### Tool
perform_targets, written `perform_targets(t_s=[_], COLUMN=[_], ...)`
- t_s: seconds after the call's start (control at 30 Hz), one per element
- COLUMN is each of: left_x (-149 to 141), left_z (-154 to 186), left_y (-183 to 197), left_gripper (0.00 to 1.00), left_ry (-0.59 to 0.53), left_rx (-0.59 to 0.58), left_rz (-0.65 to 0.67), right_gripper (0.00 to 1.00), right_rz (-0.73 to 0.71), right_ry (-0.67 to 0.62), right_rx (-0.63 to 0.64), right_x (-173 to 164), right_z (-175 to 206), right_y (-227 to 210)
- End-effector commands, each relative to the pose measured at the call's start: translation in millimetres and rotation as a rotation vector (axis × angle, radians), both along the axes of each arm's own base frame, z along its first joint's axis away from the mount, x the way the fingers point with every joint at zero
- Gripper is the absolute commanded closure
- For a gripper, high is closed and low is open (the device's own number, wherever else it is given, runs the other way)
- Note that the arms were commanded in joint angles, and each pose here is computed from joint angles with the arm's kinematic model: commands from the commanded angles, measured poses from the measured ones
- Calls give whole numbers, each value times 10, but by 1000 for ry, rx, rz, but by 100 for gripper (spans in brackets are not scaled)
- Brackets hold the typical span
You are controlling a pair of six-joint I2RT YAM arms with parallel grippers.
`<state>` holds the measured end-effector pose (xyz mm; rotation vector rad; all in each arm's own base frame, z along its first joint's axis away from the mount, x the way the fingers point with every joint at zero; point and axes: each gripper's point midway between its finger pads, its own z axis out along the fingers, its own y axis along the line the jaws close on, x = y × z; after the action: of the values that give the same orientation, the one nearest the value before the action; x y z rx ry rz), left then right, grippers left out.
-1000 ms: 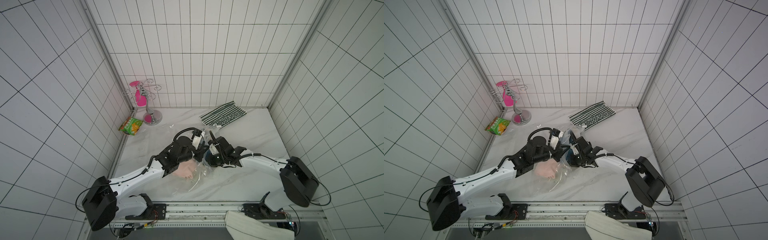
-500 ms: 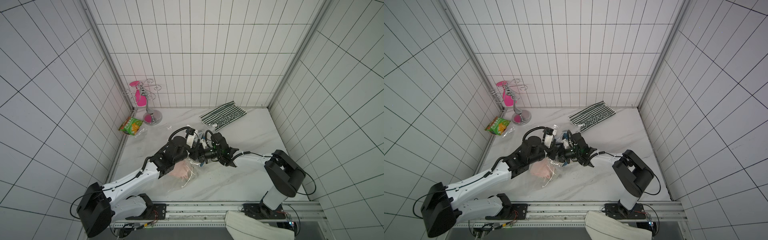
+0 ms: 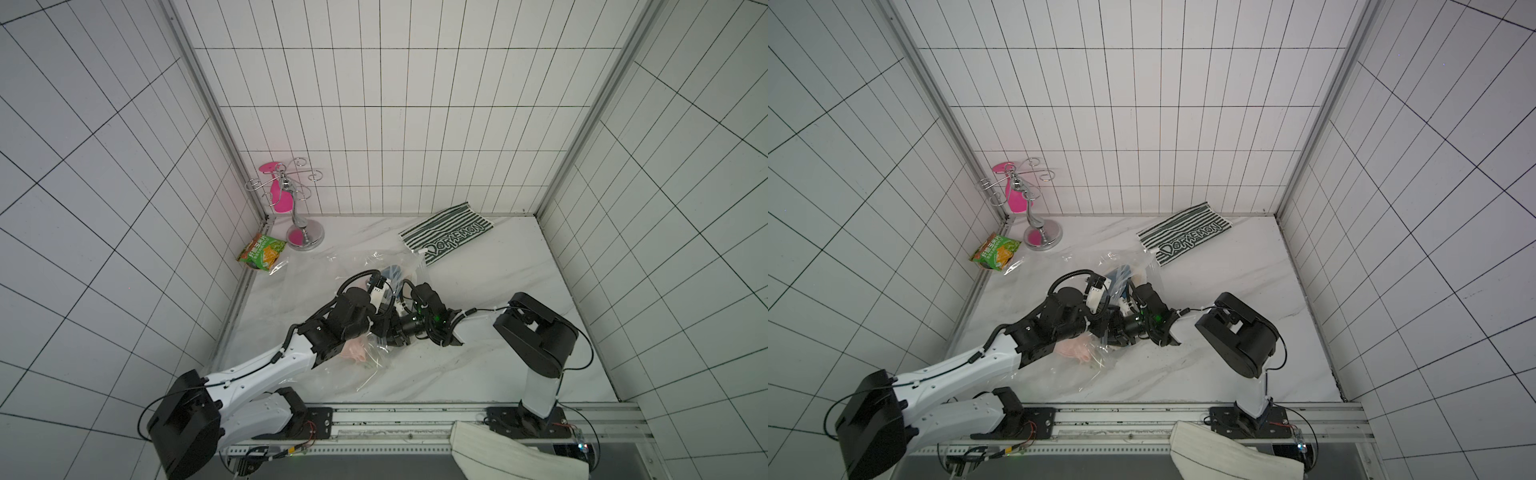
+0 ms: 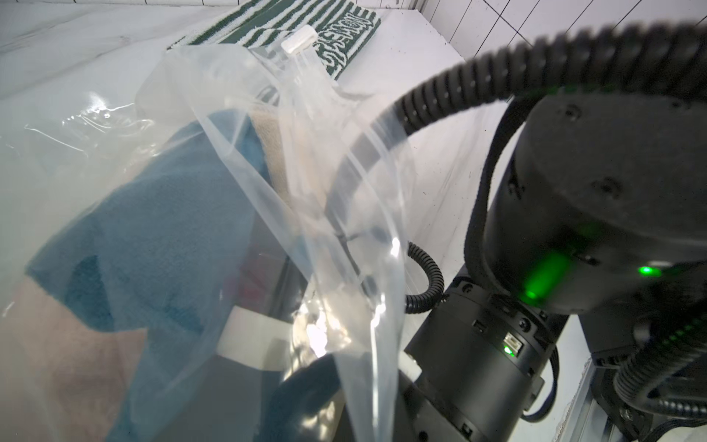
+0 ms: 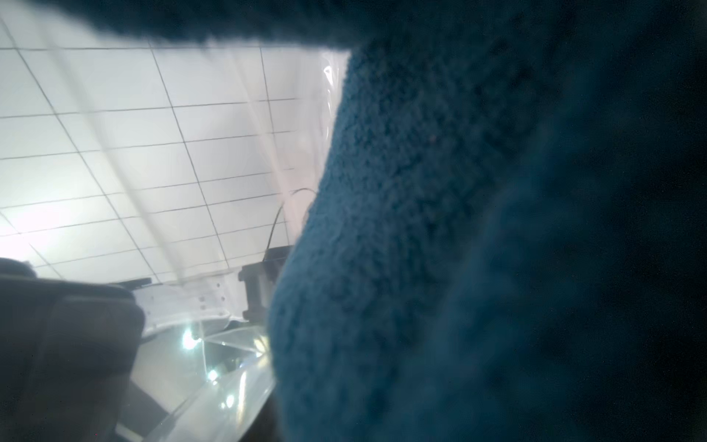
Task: Place the folded towel into the vacuum bag
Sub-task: Place the towel in the vacuum bag.
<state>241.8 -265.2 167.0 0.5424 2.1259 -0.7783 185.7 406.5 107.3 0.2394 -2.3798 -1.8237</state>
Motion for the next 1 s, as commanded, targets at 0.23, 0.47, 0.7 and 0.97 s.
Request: perform_targets(t_s=[0.23, 0.47, 0.7, 0.97], left_x=[-115, -148, -32, -88], left_z=[992, 1171, 1010, 920], left_y=[-270, -335, -272, -495], left_gripper=[100, 100, 100, 100], left_ry=[-175, -178, -173, -96], left_rx=[-290, -332, -257, -274], left_rz=[-106, -139, -74, -152], right_gripper=[23, 25, 27, 29], right_rz=[-96, -267, -380, -379], right_ry=[-129, -280, -369, -466], right_rx=[-329, -730, -838, -617], right_x=[115, 680, 656, 572], right_z=[184, -239, -262, 150], right_y=[-1159, -1959, -2288, -2071])
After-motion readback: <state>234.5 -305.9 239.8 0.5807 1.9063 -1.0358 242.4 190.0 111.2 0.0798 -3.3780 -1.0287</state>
